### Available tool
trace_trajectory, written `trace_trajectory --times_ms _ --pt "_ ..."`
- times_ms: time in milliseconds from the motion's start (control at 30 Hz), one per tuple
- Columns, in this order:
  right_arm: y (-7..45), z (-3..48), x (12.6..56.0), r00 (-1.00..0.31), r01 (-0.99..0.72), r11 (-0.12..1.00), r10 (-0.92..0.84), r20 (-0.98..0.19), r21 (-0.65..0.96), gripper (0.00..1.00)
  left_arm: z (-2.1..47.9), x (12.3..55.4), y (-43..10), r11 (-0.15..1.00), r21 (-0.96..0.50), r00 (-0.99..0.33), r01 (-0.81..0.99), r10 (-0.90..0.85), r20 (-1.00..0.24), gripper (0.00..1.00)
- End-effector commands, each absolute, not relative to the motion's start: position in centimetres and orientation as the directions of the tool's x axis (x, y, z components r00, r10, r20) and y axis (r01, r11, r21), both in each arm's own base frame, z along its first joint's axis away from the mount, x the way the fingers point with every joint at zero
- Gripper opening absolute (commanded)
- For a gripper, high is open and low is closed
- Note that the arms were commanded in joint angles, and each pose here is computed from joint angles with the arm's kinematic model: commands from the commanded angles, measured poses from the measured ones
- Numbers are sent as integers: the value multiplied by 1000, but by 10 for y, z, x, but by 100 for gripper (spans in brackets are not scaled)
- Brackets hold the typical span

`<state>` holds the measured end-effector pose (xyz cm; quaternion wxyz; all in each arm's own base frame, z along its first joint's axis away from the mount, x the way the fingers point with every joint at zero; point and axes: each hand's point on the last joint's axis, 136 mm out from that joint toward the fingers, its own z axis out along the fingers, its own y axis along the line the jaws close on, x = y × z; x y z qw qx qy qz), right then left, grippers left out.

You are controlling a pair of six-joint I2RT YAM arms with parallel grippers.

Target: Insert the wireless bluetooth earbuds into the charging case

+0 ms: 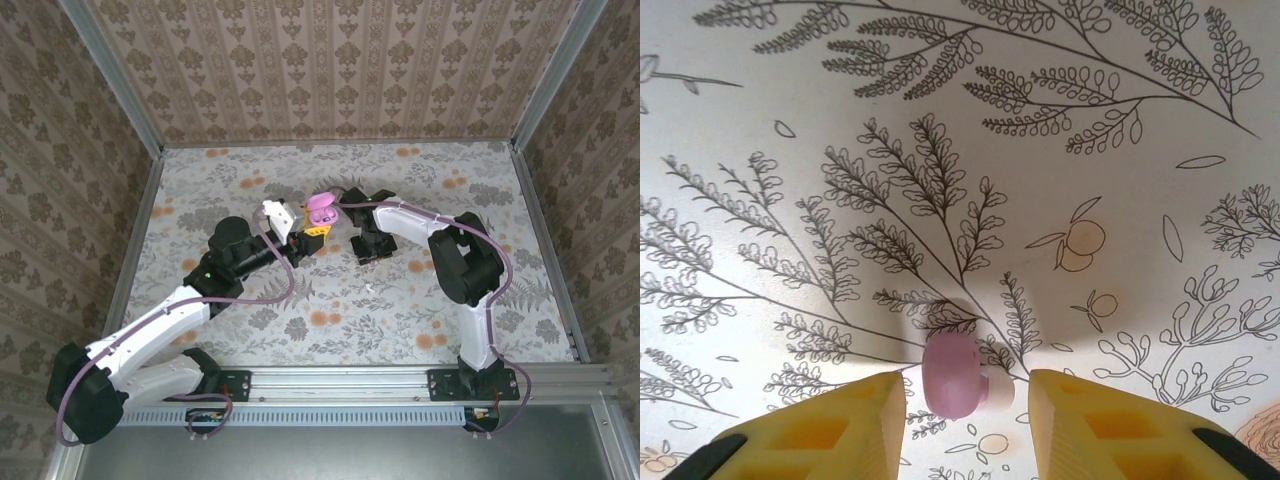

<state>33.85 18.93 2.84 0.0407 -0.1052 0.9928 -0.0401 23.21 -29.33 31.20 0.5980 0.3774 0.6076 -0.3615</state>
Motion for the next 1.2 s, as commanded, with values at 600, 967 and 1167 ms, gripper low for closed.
trace_trajectory --times_ms 600,967,1167 --pt "192 33 335 -977 -197 976 -204 -68 -90 36 320 231 -289 460 37 35 887 13 -999 38" --pt "191 23 332 -978 -199 976 -204 -46 -92 35 320 231 -287 466 39 37 884 14 -999 38" --pt "193 17 331 -979 -199 976 -202 -40 -85 33 319 231 -287 464 37 34 885 16 -999 38"
